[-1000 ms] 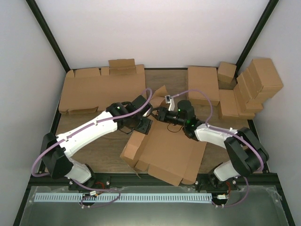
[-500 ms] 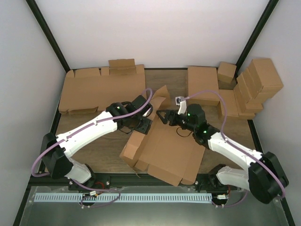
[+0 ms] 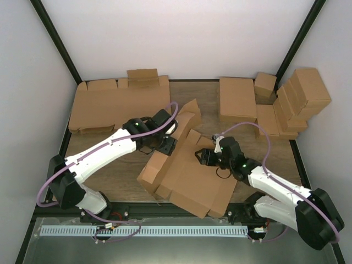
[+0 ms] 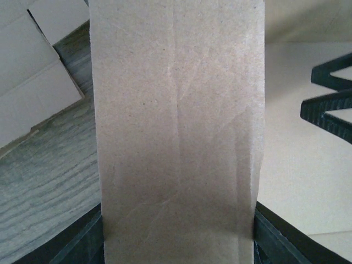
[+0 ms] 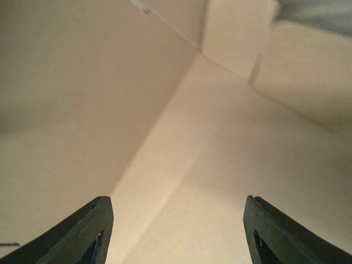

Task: Fold the paper box

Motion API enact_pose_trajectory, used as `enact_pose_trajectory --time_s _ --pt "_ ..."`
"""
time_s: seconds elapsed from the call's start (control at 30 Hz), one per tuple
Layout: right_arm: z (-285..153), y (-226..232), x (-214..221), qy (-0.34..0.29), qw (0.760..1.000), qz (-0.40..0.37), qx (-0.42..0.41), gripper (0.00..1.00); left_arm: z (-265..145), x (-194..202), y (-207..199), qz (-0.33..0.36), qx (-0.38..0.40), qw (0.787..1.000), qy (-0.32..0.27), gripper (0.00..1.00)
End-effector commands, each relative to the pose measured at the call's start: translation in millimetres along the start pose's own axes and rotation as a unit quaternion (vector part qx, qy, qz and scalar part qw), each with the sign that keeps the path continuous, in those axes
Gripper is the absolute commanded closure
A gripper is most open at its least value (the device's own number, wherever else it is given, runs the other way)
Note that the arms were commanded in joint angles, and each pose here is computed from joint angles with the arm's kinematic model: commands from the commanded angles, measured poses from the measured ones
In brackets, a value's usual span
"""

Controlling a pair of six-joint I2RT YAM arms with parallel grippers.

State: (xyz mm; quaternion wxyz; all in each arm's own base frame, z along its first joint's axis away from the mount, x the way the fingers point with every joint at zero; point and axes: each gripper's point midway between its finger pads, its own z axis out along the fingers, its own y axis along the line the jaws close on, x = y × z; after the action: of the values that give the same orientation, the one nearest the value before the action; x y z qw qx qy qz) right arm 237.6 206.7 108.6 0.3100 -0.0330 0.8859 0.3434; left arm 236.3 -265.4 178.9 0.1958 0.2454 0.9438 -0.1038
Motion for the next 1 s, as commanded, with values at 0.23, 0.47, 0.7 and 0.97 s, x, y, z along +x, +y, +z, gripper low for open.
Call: enact_pose_trajectory --time_s 0.23,0.47,0.7,0.97 --pt "-10.2 -43.2 43.3 0.040 0.994 0.071 0.073 0.67 -8.4 -15.2 19.3 0.017 0.010 1.000 -0.011 0.38" --pt "-14.5 -48.8 37.0 0.037 0.992 0.061 0.103 0.69 -4.3 -14.6 31.6 0.024 0.000 1.000 -0.002 0.38" --pt "-13.8 -64.5 48.2 0.057 0.986 0.070 0.141 0.81 -0.8 -11.3 37.6 0.027 -0.003 1.000 0.007 0.38" --pt "0.0 -59.9 77.3 0.116 0.984 0.089 0.105 0.99 3.8 -10.9 33.3 0.036 0.008 0.999 0.014 0.38"
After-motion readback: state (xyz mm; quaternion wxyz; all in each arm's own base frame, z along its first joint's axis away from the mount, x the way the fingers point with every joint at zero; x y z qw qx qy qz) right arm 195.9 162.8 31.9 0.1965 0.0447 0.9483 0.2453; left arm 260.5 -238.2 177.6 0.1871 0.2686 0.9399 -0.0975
